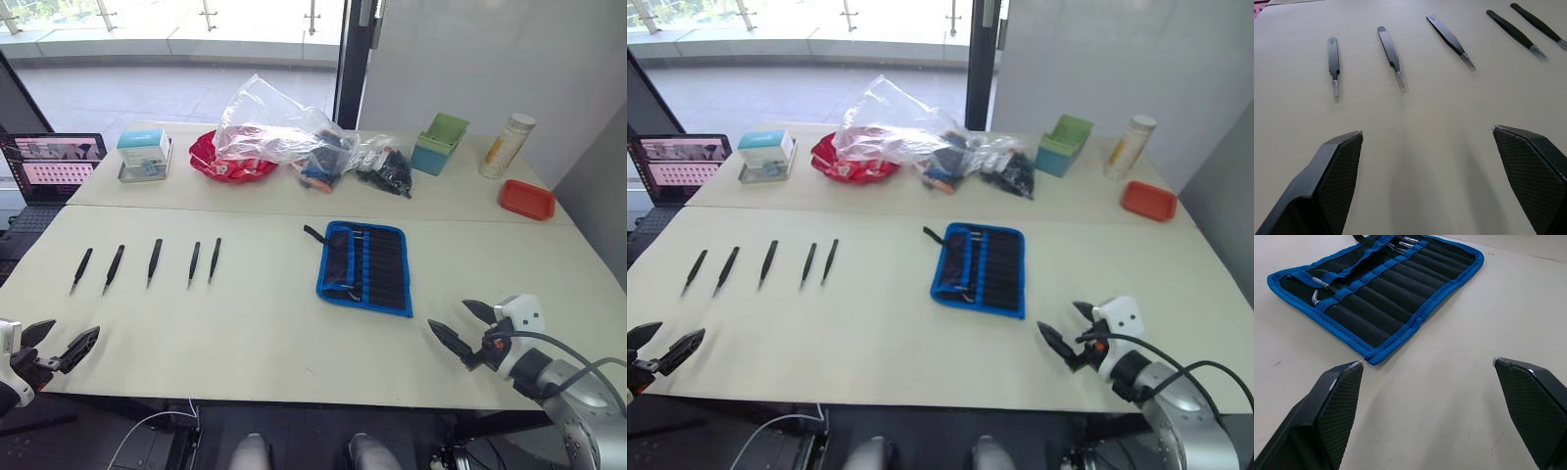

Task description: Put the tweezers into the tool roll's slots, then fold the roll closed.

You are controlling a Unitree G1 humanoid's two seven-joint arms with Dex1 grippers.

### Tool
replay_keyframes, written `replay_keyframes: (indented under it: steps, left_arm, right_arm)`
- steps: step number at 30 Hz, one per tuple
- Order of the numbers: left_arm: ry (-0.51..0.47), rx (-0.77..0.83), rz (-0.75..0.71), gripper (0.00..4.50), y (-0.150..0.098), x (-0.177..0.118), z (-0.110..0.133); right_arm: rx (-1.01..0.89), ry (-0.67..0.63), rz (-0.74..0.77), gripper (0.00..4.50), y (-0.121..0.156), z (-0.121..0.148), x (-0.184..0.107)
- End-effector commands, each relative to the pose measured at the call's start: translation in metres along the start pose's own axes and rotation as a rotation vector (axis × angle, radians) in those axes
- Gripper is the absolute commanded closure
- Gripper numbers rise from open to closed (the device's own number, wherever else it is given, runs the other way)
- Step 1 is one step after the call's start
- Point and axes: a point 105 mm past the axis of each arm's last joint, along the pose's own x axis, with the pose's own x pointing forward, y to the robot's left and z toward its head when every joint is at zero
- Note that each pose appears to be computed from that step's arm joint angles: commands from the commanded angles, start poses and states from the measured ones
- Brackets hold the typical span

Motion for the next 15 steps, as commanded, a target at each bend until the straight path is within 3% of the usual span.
replay_keyframes:
  steps: [1, 4, 8, 12, 15]
  left_arm:
    - [-0.024, 0.036, -0.001, 0.02, 0.0, 0.001, 0.009]
    - [-0.057, 0.029, -0.052, 0.02, -0.015, 0.009, 0.013]
    - [-0.093, 0.065, -0.185, 0.02, -0.054, 0.025, 0.022]
    - [-0.183, 0.08, -0.406, 0.02, -0.118, 0.034, 0.041]
    - [-0.212, 0.073, -0.537, 0.02, -0.151, 0.028, 0.049]
  right_arm:
    - [0.028, -0.041, 0.02, 0.0, 0.007, 0.012, 0.001]
    - [0.148, -0.052, 0.08, 0.0, 0.028, 0.015, 0.009]
    - [0.222, -0.058, 0.146, 0.0, 0.057, 0.023, 0.024]
    - [0.312, -0.036, 0.167, 0.0, 0.089, 0.029, 0.057]
    - [0.357, -0.012, 0.157, 0.0, 0.103, 0.028, 0.075]
